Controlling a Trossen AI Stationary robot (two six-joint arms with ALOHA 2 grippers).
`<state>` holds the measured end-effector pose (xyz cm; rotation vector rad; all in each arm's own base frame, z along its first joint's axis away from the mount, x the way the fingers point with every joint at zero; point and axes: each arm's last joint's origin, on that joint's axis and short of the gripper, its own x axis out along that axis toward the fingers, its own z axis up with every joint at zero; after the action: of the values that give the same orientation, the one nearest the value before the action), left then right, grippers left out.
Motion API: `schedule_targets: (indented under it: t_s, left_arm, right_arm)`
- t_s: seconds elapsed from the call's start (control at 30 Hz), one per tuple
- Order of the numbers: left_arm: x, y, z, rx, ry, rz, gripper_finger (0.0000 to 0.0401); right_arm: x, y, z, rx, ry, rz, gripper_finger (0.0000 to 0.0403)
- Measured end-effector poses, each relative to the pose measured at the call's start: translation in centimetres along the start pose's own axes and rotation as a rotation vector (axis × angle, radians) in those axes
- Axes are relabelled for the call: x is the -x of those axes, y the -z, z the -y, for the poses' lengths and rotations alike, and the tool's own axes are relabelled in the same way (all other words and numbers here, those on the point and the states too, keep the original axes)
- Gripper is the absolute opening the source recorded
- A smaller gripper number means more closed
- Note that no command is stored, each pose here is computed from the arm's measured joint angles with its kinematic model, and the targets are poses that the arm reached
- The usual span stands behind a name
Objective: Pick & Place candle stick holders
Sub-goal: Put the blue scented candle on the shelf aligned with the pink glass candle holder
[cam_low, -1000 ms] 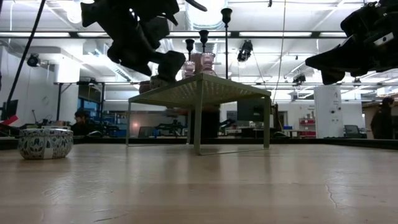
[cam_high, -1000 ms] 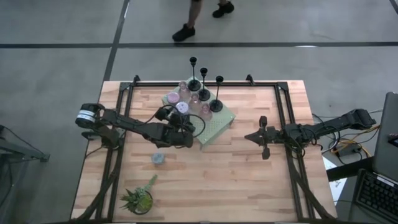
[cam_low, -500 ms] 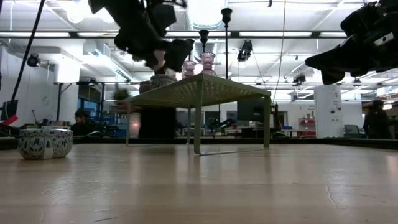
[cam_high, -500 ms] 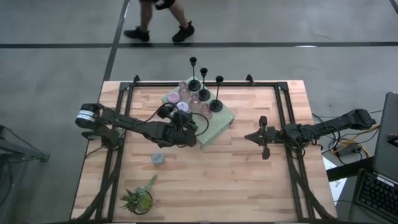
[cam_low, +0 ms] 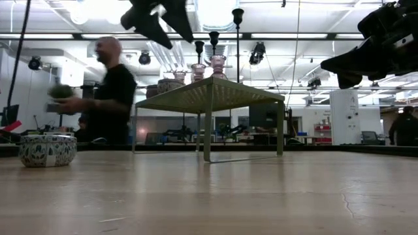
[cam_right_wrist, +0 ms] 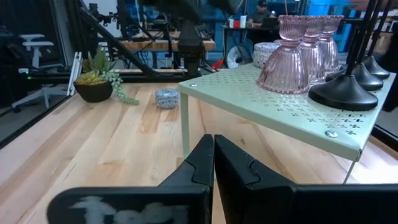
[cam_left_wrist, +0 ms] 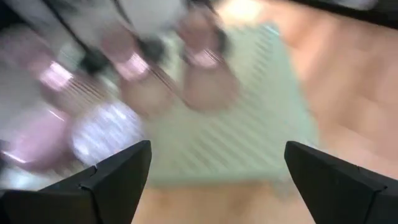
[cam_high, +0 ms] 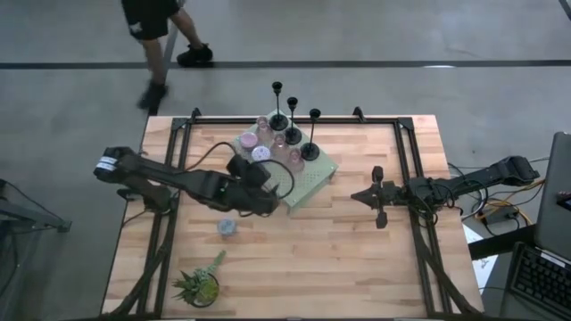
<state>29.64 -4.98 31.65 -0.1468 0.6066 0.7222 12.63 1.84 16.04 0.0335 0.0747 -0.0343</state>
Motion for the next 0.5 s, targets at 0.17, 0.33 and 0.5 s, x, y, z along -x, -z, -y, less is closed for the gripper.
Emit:
schedule_targets:
  t_s: [0.17,0.33,0.5]
  left_arm:
    - [2.3,1.1,-0.7,0.098,0.2,-0.165,0.0372]
    - [3.8,3.3,-0.1,0.143,0.337,-0.313,0.0372]
    - [4.2,5.4,0.5,0.089,0.342,-0.354,0.0371]
  right_arm:
    - [0.0,0.0,0.0,0.0,0.001,0.0,0.0008]
    - [0.0,0.0,0.0,0.0,0.0,0.0,0.0008]
    - [0.0,0.0,0.0,-0.001,0.0,0.0,0.0008]
